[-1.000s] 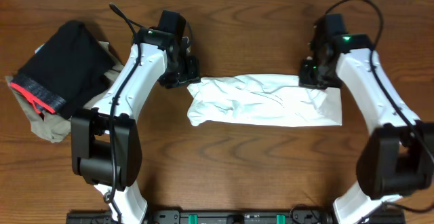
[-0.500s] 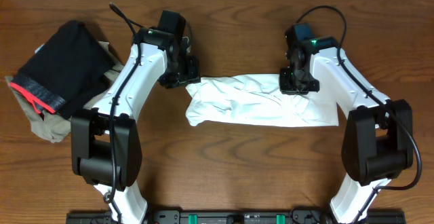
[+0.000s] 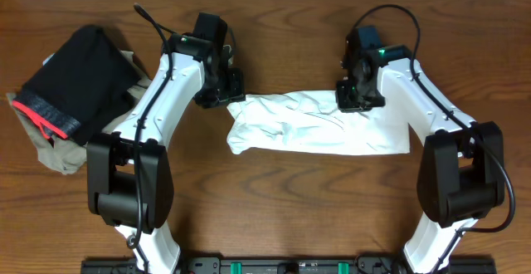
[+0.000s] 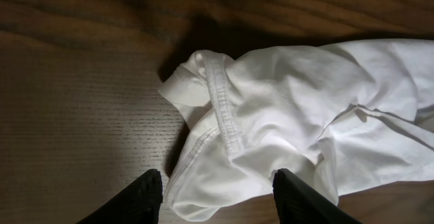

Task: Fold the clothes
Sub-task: 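Fold the right end leftward toward the center with the right gripper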

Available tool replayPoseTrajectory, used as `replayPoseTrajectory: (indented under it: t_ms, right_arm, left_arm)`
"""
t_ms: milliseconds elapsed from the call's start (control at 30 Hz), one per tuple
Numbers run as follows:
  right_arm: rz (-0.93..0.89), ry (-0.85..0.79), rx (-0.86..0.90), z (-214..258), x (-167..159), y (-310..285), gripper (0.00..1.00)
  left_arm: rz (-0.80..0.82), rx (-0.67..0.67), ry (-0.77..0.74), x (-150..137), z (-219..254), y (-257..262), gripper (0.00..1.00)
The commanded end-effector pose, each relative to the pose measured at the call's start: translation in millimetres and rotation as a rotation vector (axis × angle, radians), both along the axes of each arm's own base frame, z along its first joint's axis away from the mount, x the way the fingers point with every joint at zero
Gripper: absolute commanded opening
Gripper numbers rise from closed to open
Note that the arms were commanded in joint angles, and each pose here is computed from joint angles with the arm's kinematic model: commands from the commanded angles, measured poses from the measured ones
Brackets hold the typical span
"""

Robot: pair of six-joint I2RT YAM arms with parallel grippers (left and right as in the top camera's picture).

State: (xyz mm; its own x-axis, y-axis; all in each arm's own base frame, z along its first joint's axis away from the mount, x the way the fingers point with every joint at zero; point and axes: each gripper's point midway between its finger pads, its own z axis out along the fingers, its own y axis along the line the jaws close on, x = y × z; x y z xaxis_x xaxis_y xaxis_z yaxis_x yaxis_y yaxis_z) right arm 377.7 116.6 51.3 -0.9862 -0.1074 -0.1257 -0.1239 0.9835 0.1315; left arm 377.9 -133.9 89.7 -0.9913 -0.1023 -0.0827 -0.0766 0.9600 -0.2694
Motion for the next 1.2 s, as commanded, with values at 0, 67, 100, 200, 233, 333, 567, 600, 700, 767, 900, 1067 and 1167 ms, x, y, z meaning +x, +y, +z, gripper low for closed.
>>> replayPoseTrajectory:
  t_ms: [0,67,100,200,233,333,567,600,700,767,900,1067,1167]
  right_arm:
    - [0.278,0.013,0.241,5.3,-15.1,49.4,0.14]
    - [0.323,0.012,0.291,9.0,-18.6,57.4,0.19]
    - [0.322,0.013,0.290,8.8,-18.8,57.1,0.21]
    - [0.317,0.014,0.265,7.0,-18.1,52.4,0.25]
    - [0.315,0.018,0.260,6.5,-18.7,51.1,0.26]
    - [0.309,0.031,0.245,5.2,-20.9,47.1,0.27]
    - [0.151,0.001,0.051,-2.3,-4.9,15.0,0.19]
    - [0.109,-0.019,0.016,-1.4,0.7,8.6,0.20]
    - [0.075,-0.080,0.007,3.2,15.0,8.0,0.20]
    - [0.082,-0.095,0.037,4.5,18.6,13.9,0.20]
    - [0.093,-0.065,0.031,-2.6,8.9,16.1,0.20]
    - [0.118,-0.003,0.008,-32.3,-14.9,18.6,0.20]
    - [0.119,0.038,-0.002,-51.4,-30.9,14.2,0.21]
  left_arm:
    - [-0.007,0.015,0.014,-3.1,-5.8,4.1,0.56]
    - [-0.007,0.015,0.014,-3.1,-5.8,4.1,0.56]
    - [-0.008,0.015,0.014,-3.1,-5.8,4.1,0.56]
    - [-0.007,0.015,0.014,-3.1,-5.8,4.1,0.56]
    - [-0.008,0.015,0.014,-3.0,-5.8,4.0,0.56]
    - [-0.007,0.014,0.012,-2.6,-5.7,3.9,0.56]
    - [-0.008,0.015,0.012,-2.6,-5.7,3.9,0.56]
    - [-0.008,0.015,0.012,-2.6,-5.7,3.9,0.56]
    - [-0.008,0.015,0.013,-2.7,-5.9,4.0,0.56]
    - [-0.007,0.014,0.012,-2.6,-5.9,3.9,0.56]
    - [-0.007,0.015,0.013,-2.7,-5.9,4.0,0.56]
    - [-0.003,0.014,0.015,-3.0,-6.0,4.0,0.74]
    - [0.009,0.013,0.023,-3.7,-6.7,3.9,0.85]
